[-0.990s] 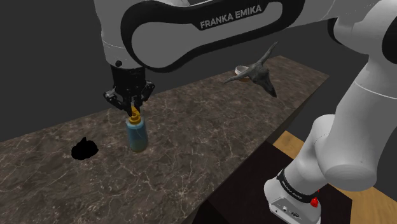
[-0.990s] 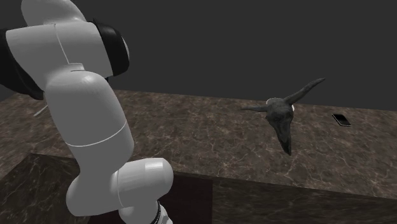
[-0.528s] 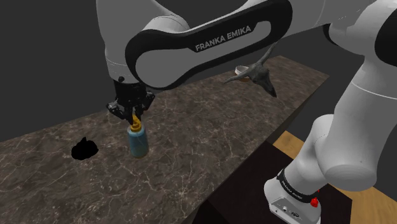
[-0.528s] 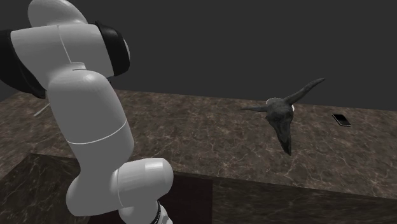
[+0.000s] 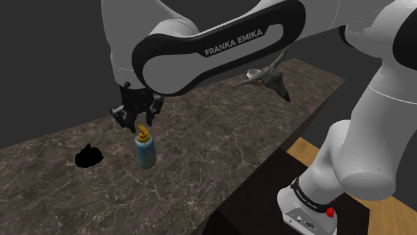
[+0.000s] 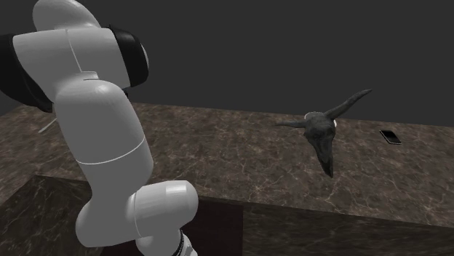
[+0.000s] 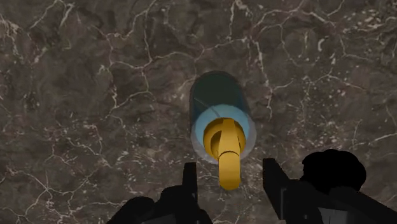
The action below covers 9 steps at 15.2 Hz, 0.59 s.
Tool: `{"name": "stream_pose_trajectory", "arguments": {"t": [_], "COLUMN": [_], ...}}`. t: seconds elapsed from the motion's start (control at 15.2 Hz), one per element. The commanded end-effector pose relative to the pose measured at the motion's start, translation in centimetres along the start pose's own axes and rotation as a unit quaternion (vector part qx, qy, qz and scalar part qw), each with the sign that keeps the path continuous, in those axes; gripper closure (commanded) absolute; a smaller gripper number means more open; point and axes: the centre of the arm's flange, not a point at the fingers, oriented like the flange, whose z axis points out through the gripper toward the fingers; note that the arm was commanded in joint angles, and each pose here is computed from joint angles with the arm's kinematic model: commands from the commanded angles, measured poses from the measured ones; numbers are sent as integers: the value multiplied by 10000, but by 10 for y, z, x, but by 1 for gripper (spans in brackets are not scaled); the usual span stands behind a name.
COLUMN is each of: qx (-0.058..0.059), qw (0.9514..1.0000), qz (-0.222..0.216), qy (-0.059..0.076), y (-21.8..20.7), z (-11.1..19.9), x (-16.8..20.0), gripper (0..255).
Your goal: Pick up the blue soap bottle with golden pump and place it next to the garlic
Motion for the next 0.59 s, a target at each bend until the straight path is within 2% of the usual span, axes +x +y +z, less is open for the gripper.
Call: {"name": "stream_pose_trajectory", "arguments": {"t": [0.0,0.26,0.53], "qx": [0,0,0], "qw": [10000,10000,10000], "qz": [0,0,0], "qy": [1,1,1], "y": [0,0,0], "z": [0,0,-50], "x": [0,0,0], "gripper": [0,0,0]}}
